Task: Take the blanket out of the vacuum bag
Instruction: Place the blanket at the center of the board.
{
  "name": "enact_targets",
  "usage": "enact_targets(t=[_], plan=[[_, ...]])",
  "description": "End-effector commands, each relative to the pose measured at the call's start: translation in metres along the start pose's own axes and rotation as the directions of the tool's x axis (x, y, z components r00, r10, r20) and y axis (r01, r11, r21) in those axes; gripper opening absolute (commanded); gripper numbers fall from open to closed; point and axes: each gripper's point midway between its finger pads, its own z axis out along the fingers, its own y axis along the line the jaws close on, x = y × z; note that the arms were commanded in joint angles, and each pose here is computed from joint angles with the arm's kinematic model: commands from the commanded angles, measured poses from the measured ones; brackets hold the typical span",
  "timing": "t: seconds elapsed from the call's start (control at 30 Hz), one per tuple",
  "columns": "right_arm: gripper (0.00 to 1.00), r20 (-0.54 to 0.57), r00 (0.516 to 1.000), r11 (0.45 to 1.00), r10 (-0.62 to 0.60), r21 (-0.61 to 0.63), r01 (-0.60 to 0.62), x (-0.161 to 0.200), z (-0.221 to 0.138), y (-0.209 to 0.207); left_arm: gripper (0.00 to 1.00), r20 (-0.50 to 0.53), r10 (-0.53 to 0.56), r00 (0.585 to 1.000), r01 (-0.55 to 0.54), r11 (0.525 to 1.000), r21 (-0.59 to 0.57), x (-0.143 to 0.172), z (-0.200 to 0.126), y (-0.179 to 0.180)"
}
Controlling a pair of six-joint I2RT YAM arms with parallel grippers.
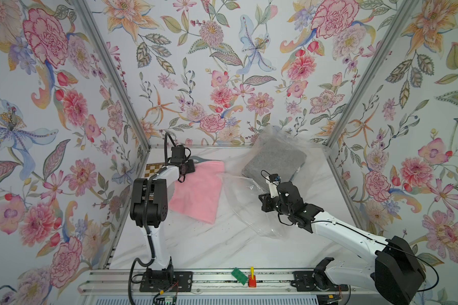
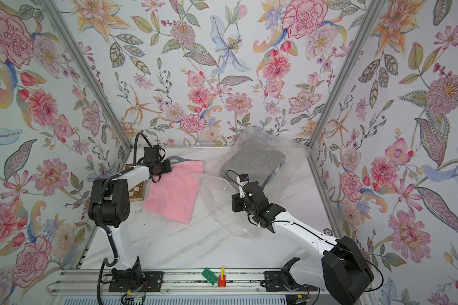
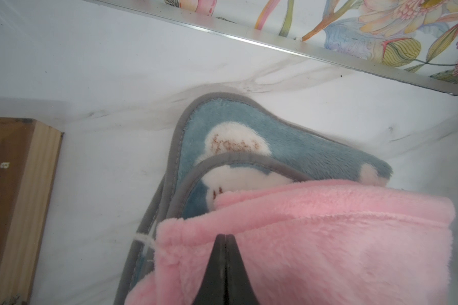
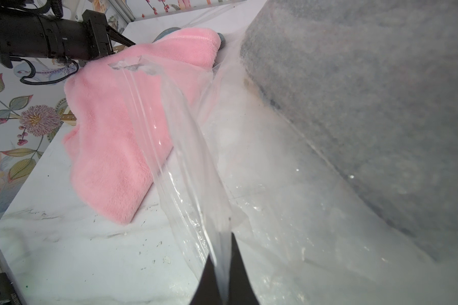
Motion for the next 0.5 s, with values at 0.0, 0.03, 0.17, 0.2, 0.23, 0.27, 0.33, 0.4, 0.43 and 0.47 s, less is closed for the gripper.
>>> enact_targets(t=[0.0, 0.03, 0.17, 0.2, 0.23, 0.27, 0.33, 0.4, 0.43, 0.47], plan=[[0.00, 0.047, 0.999, 1.000, 0.013, -0.001, -0.013, -0.017, -0.010, 0.003, 0.00, 0.086, 0.008, 0.996, -0.014, 0.997, 0.070, -0.026, -0.029, -0.018], [0.00, 0.047, 0.999, 1.000, 0.012, 0.001, -0.012, -0.016, -0.011, 0.003, 0.00, 0.101, 0.008, 0.995, -0.015, 0.997, 0.076, -0.030, -0.034, -0.020], [0.00, 0.056, 0.998, 1.000, 0.013, 0.003, -0.014, -0.016, -0.015, 0.002, 0.00, 0.168, 0.011, 0.986, -0.031, 0.993, 0.116, -0.043, -0.055, -0.028], [0.00, 0.057, 0.998, 1.000, 0.014, 0.004, -0.015, -0.015, -0.016, 0.002, 0.00, 0.186, 0.012, 0.982, -0.036, 0.991, 0.128, -0.045, -0.061, -0.031], [0.00, 0.059, 0.998, 1.000, 0.014, 0.006, -0.015, -0.015, -0.016, 0.002, 0.00, 0.207, 0.012, 0.978, -0.040, 0.990, 0.134, -0.049, -0.067, -0.033], [0.00, 0.062, 0.998, 1.000, 0.014, 0.006, -0.014, -0.015, -0.017, 0.002, 0.00, 0.228, 0.013, 0.974, -0.047, 0.988, 0.146, -0.051, -0.072, -0.034], [0.00, 0.064, 0.998, 1.000, 0.015, 0.006, -0.016, -0.015, -0.018, 0.002, 0.00, 0.273, 0.021, 0.962, -0.071, 0.982, 0.173, -0.055, -0.082, -0.040], [0.00, 0.064, 0.998, 1.000, 0.015, 0.005, -0.015, -0.015, -0.018, 0.002, 0.00, 0.298, 0.025, 0.954, -0.080, 0.981, 0.176, -0.057, -0.086, -0.040], [0.00, 0.062, 0.998, 1.000, 0.014, 0.004, -0.014, -0.014, -0.017, 0.002, 0.00, 0.306, 0.027, 0.952, -0.086, 0.980, 0.178, -0.059, -0.088, -0.041], [0.00, 0.061, 0.998, 1.000, 0.013, 0.003, -0.014, -0.015, -0.018, 0.003, 0.00, 0.323, 0.031, 0.946, -0.097, 0.977, 0.190, -0.061, -0.092, -0.045]])
